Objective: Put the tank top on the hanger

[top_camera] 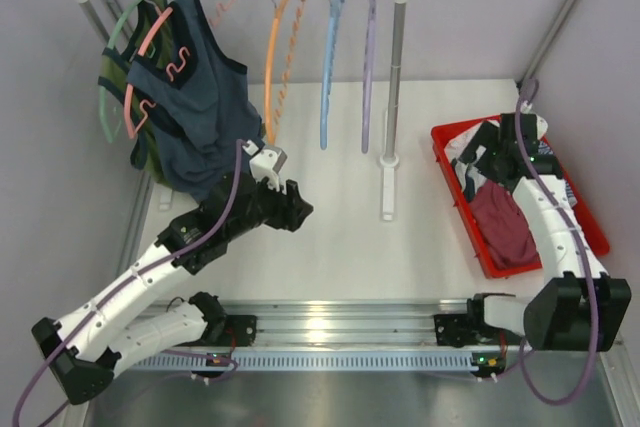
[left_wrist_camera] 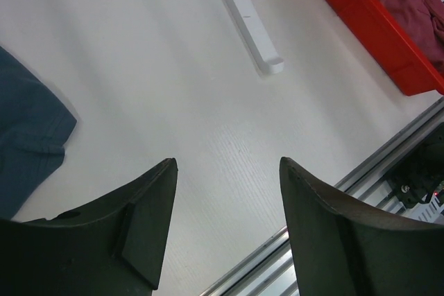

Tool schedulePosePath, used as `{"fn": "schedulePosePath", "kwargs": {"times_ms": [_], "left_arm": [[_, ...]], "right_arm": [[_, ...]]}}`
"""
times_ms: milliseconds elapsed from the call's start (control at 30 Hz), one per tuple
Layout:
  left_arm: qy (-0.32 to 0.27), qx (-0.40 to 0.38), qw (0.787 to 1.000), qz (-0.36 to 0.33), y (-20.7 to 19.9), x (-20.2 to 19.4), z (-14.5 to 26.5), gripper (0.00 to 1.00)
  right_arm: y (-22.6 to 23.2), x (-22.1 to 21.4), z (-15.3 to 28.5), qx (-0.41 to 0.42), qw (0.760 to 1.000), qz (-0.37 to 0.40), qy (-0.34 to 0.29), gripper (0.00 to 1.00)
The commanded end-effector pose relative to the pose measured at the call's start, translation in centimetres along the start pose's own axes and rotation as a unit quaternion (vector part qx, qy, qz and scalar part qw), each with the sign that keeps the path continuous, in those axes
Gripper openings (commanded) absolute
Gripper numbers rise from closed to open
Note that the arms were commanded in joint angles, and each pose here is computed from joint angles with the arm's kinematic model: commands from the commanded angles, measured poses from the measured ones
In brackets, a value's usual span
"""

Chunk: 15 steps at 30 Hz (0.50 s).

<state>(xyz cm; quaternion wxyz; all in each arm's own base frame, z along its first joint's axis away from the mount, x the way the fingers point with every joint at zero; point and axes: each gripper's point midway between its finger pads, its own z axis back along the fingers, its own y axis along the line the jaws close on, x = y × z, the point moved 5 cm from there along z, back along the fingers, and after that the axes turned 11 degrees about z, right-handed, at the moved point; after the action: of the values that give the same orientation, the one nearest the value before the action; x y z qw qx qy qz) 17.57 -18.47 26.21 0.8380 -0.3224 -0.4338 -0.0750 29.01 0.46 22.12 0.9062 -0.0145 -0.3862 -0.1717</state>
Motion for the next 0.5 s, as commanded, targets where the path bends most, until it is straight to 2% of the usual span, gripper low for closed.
{"fn": "schedulePosePath", "kwargs": {"times_ms": [0, 200, 467], "left_arm": [[-0.028, -0.035, 0.999, -0.009, -1.8, 2.1, 0.2, 0.66], [-0.006, -0.048, 0.999, -0.006, -1.9, 1.1, -0.7, 0.66], [0.009, -0.052, 0.999, -0.005, -1.9, 0.6, -1.4, 0.66]], "right_arm": [[-3.9, 2.2, -0.9, -0.064, 0.997, -0.04, -0.024, 1.0], [-9.1, 0.7, -4.5, -0.117, 0.989, -0.091, 0.008, 0.98], [-9.8, -1.5, -10.4, -0.104, 0.986, -0.121, 0.056, 0.87]]}}
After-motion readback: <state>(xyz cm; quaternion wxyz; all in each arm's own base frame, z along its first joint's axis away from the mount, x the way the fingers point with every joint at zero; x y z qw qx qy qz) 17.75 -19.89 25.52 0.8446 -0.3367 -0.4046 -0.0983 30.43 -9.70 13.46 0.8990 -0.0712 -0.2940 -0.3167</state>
